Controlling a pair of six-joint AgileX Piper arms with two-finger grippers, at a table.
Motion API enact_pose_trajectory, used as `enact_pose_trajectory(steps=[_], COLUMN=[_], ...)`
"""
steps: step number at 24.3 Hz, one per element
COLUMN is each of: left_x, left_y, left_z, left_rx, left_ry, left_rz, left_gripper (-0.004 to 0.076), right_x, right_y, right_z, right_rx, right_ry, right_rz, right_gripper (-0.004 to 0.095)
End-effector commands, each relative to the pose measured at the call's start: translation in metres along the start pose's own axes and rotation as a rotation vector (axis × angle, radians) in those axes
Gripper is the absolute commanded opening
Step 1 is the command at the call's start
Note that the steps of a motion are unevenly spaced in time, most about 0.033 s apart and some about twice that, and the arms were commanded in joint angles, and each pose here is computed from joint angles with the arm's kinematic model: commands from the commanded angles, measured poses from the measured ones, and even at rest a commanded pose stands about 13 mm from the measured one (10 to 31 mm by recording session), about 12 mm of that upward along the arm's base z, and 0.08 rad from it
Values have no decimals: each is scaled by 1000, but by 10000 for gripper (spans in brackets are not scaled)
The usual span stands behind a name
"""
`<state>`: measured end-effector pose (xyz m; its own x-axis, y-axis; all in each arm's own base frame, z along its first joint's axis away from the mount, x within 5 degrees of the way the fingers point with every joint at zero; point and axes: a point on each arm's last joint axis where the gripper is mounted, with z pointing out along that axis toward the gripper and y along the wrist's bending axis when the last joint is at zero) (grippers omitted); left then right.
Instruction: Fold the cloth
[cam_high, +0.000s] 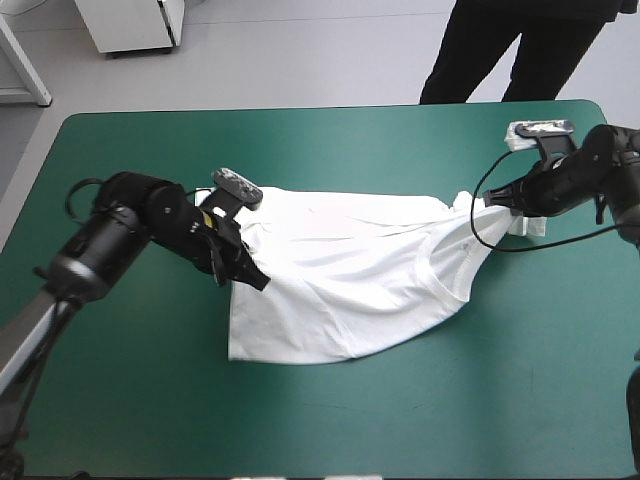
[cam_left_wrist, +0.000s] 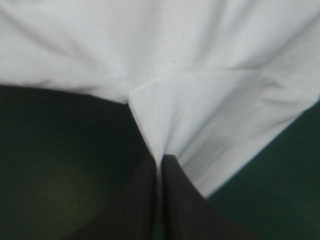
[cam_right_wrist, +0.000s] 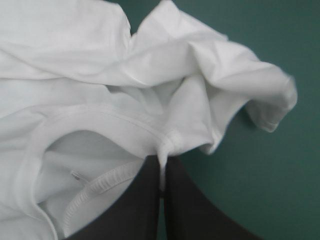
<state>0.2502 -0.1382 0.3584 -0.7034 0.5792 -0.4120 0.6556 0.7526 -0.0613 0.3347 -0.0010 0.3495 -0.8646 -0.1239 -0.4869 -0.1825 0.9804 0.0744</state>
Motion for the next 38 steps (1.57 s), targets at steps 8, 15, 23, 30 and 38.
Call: enact_pose_trajectory(steps=[8, 15, 23, 30, 38], left_x=[48, 96, 111, 79, 30], left_y=[-47, -76, -107, -86, -46], left_z=[-217, -338, -364, -319, -209], left_rx=[-134, -245, 2, -4, -47], left_ry=[-640, -1091, -1240, -1040, -639], left_rz=[80, 159, 270, 141, -14], left_gripper=[-22, -22, -22, -22, -22], right_x=[12, 54, 121, 107, 35], right_y=[32, 71, 101, 93, 82], right_z=[-180, -344, -446, -433, -338], right_rx=[110, 166, 156, 91, 164], right_ry=[-560, -1111, -1542, -1477, -1130], right_rz=[-54, -131, -225, -259, -246], right_gripper=[-13, -13, -13, -13, -13])
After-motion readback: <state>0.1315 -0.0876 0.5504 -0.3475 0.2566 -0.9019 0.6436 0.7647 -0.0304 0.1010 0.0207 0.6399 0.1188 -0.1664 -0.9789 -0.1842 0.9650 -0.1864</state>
